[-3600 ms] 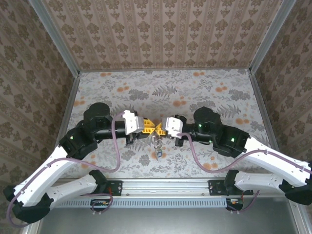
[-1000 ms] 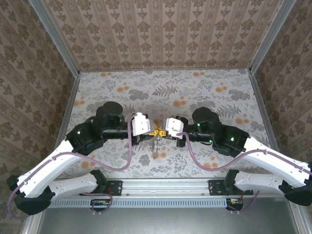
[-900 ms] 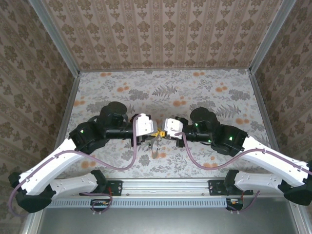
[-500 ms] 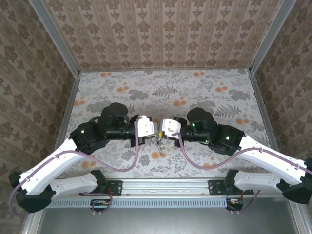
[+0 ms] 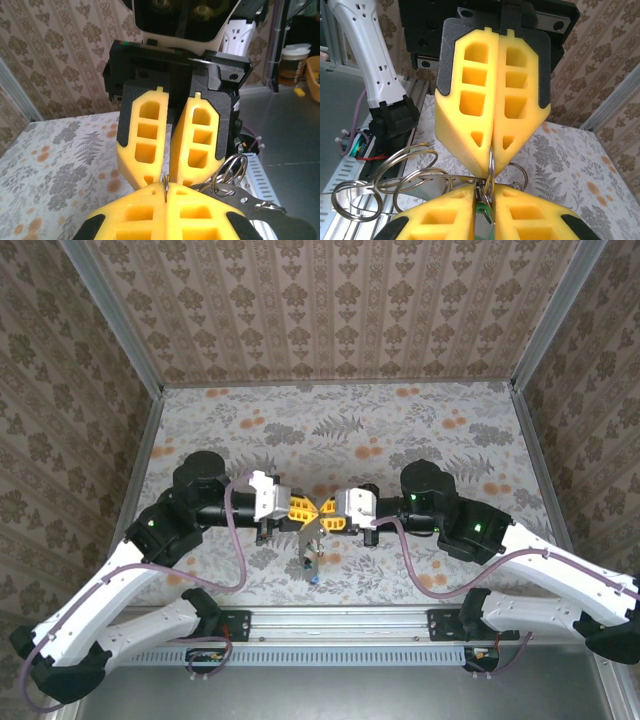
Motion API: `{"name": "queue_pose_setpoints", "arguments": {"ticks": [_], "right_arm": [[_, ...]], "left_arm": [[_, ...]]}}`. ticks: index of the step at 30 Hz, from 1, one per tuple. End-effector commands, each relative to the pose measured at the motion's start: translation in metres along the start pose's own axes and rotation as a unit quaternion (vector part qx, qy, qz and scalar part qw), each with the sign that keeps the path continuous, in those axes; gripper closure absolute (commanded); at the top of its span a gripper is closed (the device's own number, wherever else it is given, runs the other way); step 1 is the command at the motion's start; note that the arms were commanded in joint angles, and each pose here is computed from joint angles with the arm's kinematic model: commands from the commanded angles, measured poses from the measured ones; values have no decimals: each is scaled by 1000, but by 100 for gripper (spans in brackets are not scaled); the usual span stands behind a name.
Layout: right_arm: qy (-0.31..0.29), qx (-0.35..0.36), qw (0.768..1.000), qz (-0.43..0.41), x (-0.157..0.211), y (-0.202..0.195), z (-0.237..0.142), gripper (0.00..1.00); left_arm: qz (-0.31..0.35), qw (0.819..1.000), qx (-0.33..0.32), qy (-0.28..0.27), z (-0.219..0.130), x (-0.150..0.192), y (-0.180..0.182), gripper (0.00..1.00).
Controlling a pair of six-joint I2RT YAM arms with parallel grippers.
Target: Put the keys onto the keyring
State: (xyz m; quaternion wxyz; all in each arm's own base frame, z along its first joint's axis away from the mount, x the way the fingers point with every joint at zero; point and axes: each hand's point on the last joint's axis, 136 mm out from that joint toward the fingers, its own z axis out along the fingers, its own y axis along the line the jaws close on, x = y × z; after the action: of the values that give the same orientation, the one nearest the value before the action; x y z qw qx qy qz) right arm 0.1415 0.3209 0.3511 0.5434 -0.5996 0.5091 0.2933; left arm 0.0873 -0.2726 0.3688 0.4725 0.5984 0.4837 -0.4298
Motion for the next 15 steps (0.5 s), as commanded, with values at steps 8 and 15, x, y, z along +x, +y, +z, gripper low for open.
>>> {"name": "queue_pose_setpoints", "arguments": {"ticks": [8, 15], "right_arm": [[-25, 15, 1000, -1, -12, -4, -11, 100], [-16, 66, 998, -7, -9, -17, -23, 100]], "left_arm": [[16, 997, 25, -68, -6, -25, -8, 100], [11, 999, -26, 16, -5, -1, 8, 94]]}}
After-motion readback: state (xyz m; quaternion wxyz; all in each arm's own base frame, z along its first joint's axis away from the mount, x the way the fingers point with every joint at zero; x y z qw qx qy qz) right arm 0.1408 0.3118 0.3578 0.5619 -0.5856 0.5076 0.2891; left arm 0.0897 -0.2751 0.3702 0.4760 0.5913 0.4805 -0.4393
